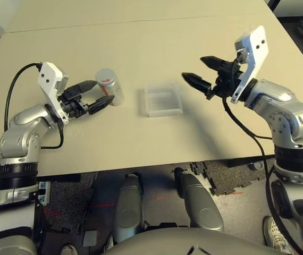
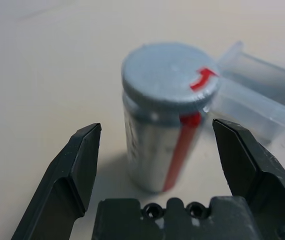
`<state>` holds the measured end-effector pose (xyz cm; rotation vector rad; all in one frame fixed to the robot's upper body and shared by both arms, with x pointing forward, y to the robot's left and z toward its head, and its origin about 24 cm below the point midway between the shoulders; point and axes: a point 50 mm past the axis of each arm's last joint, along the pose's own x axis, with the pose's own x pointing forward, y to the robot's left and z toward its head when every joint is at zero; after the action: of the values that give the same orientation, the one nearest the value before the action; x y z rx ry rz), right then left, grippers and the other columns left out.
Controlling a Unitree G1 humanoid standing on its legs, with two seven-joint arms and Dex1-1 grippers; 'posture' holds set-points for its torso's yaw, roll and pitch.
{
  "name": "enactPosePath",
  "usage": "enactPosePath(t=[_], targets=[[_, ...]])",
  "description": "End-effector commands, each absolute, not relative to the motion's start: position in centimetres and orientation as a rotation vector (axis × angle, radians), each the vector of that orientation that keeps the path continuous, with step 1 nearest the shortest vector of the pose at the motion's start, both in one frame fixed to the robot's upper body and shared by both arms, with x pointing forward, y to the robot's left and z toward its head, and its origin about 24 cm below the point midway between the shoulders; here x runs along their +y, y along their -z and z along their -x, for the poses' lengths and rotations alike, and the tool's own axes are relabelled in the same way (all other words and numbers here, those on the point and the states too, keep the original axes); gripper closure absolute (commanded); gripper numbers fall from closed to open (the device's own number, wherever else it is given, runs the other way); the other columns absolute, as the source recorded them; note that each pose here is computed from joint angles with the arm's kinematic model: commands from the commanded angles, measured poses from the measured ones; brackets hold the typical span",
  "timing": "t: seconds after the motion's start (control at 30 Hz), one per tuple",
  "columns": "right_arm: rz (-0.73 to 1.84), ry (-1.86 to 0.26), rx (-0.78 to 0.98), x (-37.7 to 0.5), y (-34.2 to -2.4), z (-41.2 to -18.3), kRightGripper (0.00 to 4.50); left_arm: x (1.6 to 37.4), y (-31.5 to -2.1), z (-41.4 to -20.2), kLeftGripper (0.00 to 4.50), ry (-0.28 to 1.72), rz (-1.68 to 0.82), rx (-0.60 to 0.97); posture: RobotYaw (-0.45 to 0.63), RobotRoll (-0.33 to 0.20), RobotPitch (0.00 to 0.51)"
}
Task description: Pour the medicine from the bottle into the box.
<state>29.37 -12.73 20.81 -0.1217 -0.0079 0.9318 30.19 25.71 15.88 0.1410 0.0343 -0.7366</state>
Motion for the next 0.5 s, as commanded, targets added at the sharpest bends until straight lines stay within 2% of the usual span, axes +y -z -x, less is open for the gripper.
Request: enactPosePath(t=[0.03, 0.5], targets=[[0.169, -1.012, 0.010, -11.8, -21.1, -28.5, 0.00, 25.5, -15.1, -30.7, 0.02, 0.750, -0.156, 0.054, -0.01, 0.000, 0.203], [0.209, -0.991, 0.012, -12.0, -21.4, -28.7, 0.00, 24.0, -13.6, -31.6, 0.02, 0.787, -0.153, 0.062, -0.04, 0.000, 0.205]])
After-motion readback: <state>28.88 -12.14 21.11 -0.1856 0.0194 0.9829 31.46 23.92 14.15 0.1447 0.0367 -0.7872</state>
